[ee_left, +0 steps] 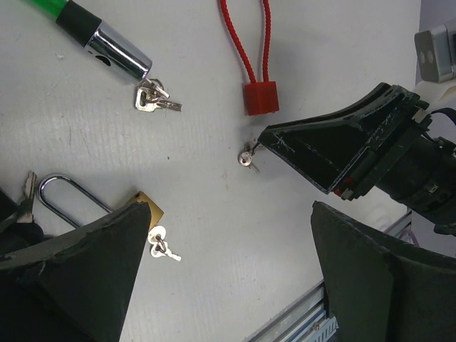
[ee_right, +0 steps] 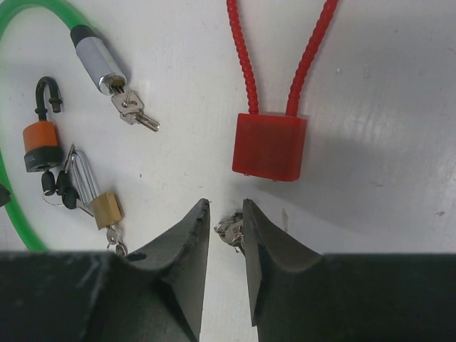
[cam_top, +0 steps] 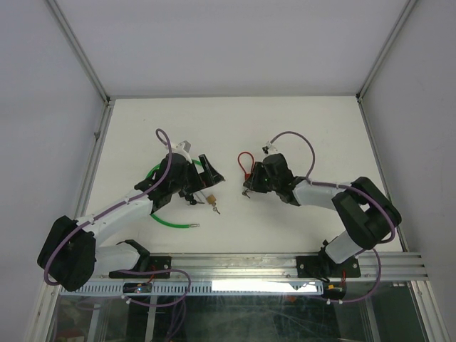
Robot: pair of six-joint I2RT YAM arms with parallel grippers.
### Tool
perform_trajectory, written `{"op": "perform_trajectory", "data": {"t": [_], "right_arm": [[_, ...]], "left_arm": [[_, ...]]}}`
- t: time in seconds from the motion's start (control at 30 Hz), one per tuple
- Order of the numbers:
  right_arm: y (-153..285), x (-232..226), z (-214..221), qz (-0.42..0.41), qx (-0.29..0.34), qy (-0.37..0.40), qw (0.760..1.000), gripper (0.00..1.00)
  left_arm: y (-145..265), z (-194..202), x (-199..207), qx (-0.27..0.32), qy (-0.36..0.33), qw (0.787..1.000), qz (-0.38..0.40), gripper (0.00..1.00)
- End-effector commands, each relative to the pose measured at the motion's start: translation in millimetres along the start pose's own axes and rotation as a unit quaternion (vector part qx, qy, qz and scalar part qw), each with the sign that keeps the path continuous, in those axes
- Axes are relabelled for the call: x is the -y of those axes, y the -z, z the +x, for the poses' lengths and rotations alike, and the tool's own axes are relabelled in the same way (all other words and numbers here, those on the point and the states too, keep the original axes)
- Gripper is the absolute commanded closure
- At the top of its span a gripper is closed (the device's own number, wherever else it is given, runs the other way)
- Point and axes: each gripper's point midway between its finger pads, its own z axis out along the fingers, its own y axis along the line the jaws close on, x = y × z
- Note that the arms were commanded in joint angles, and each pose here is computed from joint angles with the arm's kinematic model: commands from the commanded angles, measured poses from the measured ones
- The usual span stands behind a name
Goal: Unlock with the key
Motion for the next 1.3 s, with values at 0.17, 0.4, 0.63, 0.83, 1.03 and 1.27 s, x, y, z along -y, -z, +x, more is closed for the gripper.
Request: {"op": "perform_trajectory", "data": {"t": [0.17,0.4,0.63,0.83,1.03,1.27], "right_arm": [[0.8,0.8,-9.7,-0.004,0.034,-0.014,0.999,0.72],[-2.0,0.7,-5.0,-0.009,0.029,-0.020,0.999,0.71],[4.9,9.2,-9.8,0.011,0.049,-0.025,0.998,0.70],[-1.1,1.3,-3.9,-0.010,0.030,-0.030,0.999,0.69],[-9.6,-4.8,3.6,-0.032,0.014,-0.038,0.999,0.73],[-11.8,-2.2,2.9,-0.028,0.019,-0.041,0.999,0.88]], "left_arm": [[-0.9,-3.0,18.3,0.008,-0.009,0.999,0.040,0.01],[-2.4,-1.7,19.3,0.007,-0.010,0.999,0.042,0.01],[-6.0,0.8,20.7,0.001,-0.013,0.999,0.042,0.01],[-13.3,5.7,23.6,-0.011,-0.017,0.999,0.041,0.03],[-16.6,6.6,25.7,-0.012,-0.023,0.999,0.039,0.04],[-19.8,10.7,23.3,-0.016,-0.035,0.999,0.037,0.04]]}}
